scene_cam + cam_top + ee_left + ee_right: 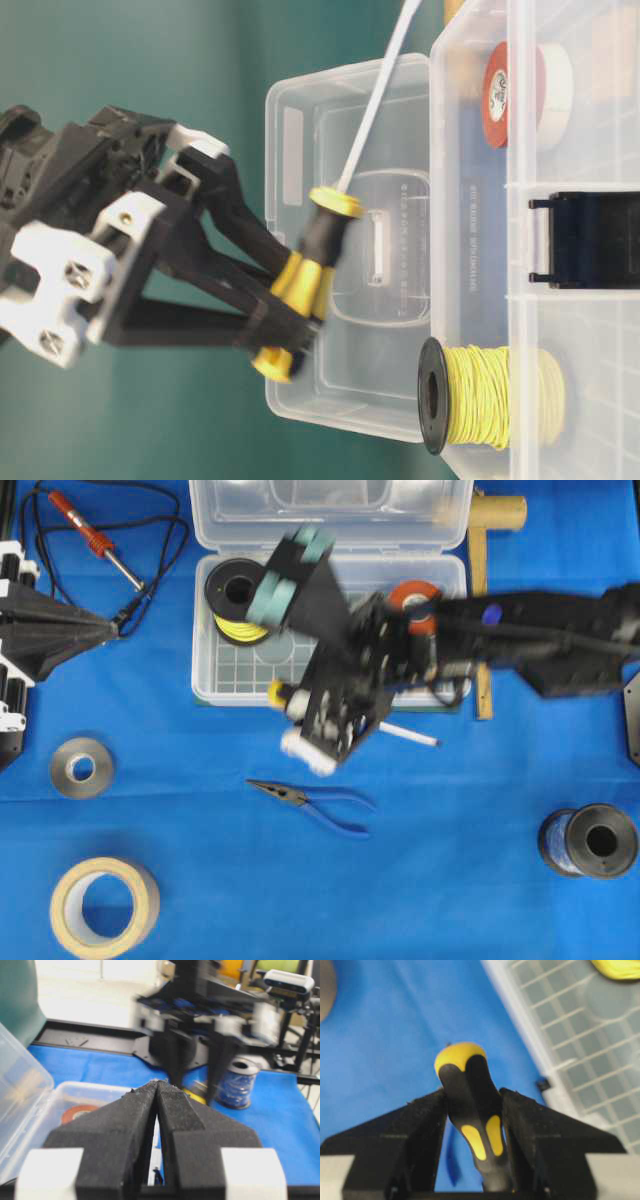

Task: Pick the screwdriver from the toolbox among several items.
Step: 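Lift the screwdriver with the right gripper and pull it out of the toolbox, then hold the screwdriver above the table beside the blue pliers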

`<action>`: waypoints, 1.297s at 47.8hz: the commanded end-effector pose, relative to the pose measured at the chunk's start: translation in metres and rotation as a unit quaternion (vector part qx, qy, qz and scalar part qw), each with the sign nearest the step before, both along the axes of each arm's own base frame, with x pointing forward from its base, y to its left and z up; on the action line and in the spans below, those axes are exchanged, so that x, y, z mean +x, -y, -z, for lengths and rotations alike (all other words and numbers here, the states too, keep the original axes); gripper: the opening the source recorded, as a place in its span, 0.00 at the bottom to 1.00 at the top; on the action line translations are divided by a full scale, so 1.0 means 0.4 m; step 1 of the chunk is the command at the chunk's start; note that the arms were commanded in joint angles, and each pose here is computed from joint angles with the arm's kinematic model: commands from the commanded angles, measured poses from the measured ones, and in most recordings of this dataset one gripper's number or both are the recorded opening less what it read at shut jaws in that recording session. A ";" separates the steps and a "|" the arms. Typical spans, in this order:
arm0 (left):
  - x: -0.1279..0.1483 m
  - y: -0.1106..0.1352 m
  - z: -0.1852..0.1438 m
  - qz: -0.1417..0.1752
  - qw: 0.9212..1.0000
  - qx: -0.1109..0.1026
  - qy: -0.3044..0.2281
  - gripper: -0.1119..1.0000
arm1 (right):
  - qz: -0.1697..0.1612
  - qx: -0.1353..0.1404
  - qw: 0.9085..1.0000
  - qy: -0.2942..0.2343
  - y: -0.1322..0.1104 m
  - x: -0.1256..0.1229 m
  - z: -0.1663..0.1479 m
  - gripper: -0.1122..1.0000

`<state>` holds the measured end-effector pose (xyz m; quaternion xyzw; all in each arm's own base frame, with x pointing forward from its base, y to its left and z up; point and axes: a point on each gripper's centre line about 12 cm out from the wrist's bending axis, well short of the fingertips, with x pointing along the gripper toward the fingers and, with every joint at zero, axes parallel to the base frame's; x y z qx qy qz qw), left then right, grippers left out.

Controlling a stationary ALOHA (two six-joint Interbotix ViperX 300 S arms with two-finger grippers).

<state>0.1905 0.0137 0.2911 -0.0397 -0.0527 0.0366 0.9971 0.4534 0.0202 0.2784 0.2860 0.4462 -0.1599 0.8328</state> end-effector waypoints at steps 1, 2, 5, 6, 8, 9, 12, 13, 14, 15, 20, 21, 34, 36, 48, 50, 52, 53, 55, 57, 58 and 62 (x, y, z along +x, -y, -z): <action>0.002 -0.005 -0.007 -0.005 1.000 0.000 0.005 0.10 | -0.002 -0.003 1.000 0.003 -0.025 0.019 0.002 0.42; 0.002 -0.006 -0.007 -0.006 1.000 0.000 0.005 0.10 | -0.002 -0.003 1.000 -0.002 -0.030 0.024 0.015 0.42; 0.002 -0.006 -0.007 -0.006 1.000 0.000 0.005 0.10 | -0.003 -0.003 1.000 -0.018 -0.043 0.035 0.054 0.42; 0.003 -0.006 -0.005 -0.006 1.000 -0.001 0.003 0.10 | -0.002 -0.001 1.000 -0.022 -0.045 0.040 0.066 0.42; 0.002 -0.006 -0.005 -0.006 1.000 -0.001 0.003 0.10 | -0.003 -0.002 0.999 -0.032 -0.053 0.046 0.091 0.42; 0.002 -0.006 -0.005 -0.006 1.000 -0.001 0.003 0.10 | -0.004 -0.002 0.999 -0.038 -0.057 0.052 0.111 0.42; 0.002 -0.006 -0.003 -0.006 1.000 -0.001 0.002 0.10 | -0.008 -0.002 0.999 -0.046 -0.070 0.064 0.149 0.42; 0.002 -0.006 -0.004 -0.006 1.000 -0.001 0.002 0.10 | -0.009 -0.002 0.999 -0.048 -0.073 0.067 0.161 0.42; 0.002 -0.006 -0.004 -0.006 1.000 -0.001 0.002 0.10 | -0.010 -0.001 0.999 -0.051 -0.075 0.071 0.173 0.42; 0.002 -0.006 -0.002 -0.006 1.000 -0.001 0.001 0.10 | -0.012 -0.001 0.999 -0.053 -0.080 0.074 0.185 0.42; 0.002 -0.006 -0.002 -0.006 1.000 -0.001 0.001 0.10 | -0.014 0.000 0.998 -0.066 -0.089 0.089 0.247 0.42; 0.001 -0.007 0.000 -0.007 1.000 -0.001 0.000 0.10 | -0.015 0.000 0.998 -0.066 -0.089 0.092 0.256 0.42; -0.001 -0.007 0.000 -0.007 1.000 -0.001 0.002 0.10 | -0.017 -0.001 0.996 -0.085 -0.096 0.111 0.357 0.42; -0.003 -0.007 0.002 -0.007 1.000 -0.001 0.002 0.10 | -0.017 -0.002 0.996 -0.089 -0.096 0.110 0.366 0.42; -0.007 -0.006 0.002 -0.007 1.000 -0.001 -0.001 0.10 | -0.016 -0.003 0.996 -0.084 -0.094 0.116 0.356 0.43; -0.008 -0.006 0.002 -0.007 1.000 -0.001 -0.001 0.10 | -0.016 -0.004 0.997 -0.079 -0.093 0.114 0.339 0.53; -0.009 -0.006 0.001 -0.007 1.000 -0.001 -0.001 0.10 | -0.019 -0.009 0.997 -0.072 -0.092 0.112 0.313 0.64; -0.010 -0.006 0.000 -0.007 1.000 -0.001 0.000 0.10 | -0.019 -0.012 0.997 -0.068 -0.089 0.110 0.298 0.69; -0.010 -0.006 -0.001 -0.007 1.000 -0.001 -0.001 0.10 | -0.020 -0.019 0.998 -0.061 -0.084 0.105 0.267 0.79; -0.012 -0.005 -0.001 -0.006 1.000 -0.001 -0.001 0.10 | -0.023 -0.028 0.998 -0.052 -0.082 0.097 0.229 0.84; -0.013 -0.005 -0.002 -0.006 1.000 -0.001 0.000 0.10 | -0.024 -0.034 0.998 -0.048 -0.079 0.092 0.209 0.83; -0.014 -0.005 -0.002 -0.006 1.000 -0.001 -0.001 0.10 | -0.030 -0.064 0.997 -0.033 -0.074 0.061 0.119 0.79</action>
